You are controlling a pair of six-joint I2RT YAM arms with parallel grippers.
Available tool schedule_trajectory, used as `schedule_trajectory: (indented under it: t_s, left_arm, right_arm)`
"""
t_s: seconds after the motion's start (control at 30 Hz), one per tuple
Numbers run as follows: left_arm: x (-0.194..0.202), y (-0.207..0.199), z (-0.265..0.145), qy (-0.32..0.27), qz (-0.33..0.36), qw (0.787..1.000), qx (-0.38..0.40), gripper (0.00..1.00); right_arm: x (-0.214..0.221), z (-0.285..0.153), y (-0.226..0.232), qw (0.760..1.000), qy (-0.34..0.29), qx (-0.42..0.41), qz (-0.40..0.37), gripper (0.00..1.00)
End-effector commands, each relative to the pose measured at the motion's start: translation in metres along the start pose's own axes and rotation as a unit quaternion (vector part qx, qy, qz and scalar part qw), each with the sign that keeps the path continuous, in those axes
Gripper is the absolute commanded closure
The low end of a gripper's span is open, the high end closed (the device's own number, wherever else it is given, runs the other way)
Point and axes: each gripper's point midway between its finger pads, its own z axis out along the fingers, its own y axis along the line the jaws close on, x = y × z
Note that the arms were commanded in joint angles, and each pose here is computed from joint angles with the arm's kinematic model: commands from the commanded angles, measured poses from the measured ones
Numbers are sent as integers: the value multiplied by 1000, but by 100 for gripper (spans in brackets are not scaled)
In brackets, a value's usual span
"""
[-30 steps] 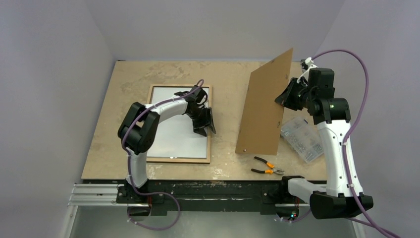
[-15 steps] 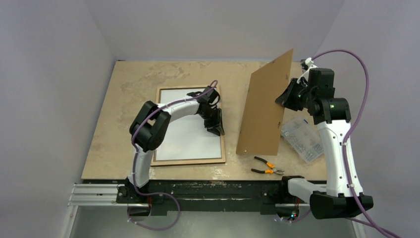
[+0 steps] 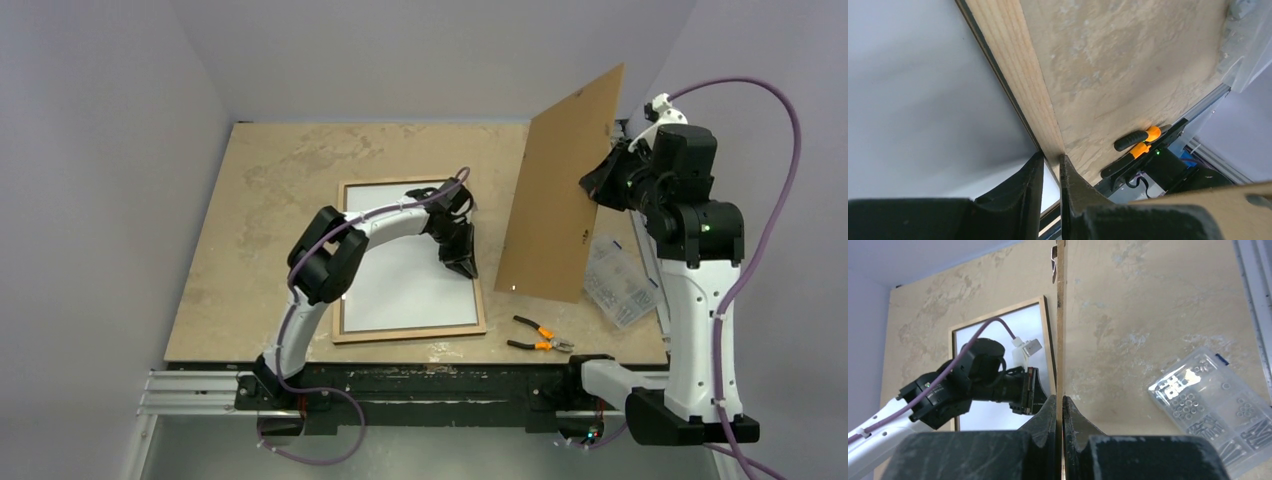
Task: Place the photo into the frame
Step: Move the photo frame to the center of the board, then place the photo frame item in the photo frame.
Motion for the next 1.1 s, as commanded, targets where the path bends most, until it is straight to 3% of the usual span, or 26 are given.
schedule_trajectory:
  t_s: [0.0,0.4,0.47,0.6,0.73,0.9,1.07]
  left_arm:
    - [5,-34,10,12,23,999,29,85]
    - [25,-60,32,36,55,997,34,86]
    - [24,-62,26,27,64,997,32,79]
    - [12,-73,-2,-16,91,995,39,50]
    - [-2,-81,-45,-62,98,990,78,32]
    - [-21,-70,-110,-139,67,975,160,21]
    - [-37,-17,-170,-215,9,957,193,16]
  right_arm:
    - [-38,-34,7,996,-85,-1,-10,100]
    - [-39,-39,4,996,-93,6,-13,100]
    - [-38,-38,4,996,-90,3,-13,100]
    - [-37,-37,6,996,-87,-2,-13,100]
    - [-38,-40,11,996,-88,-14,-12,100]
    - [-35,-37,26,996,-75,-52,-5,100]
    - [-28,-25,43,993,-52,-103,5,100]
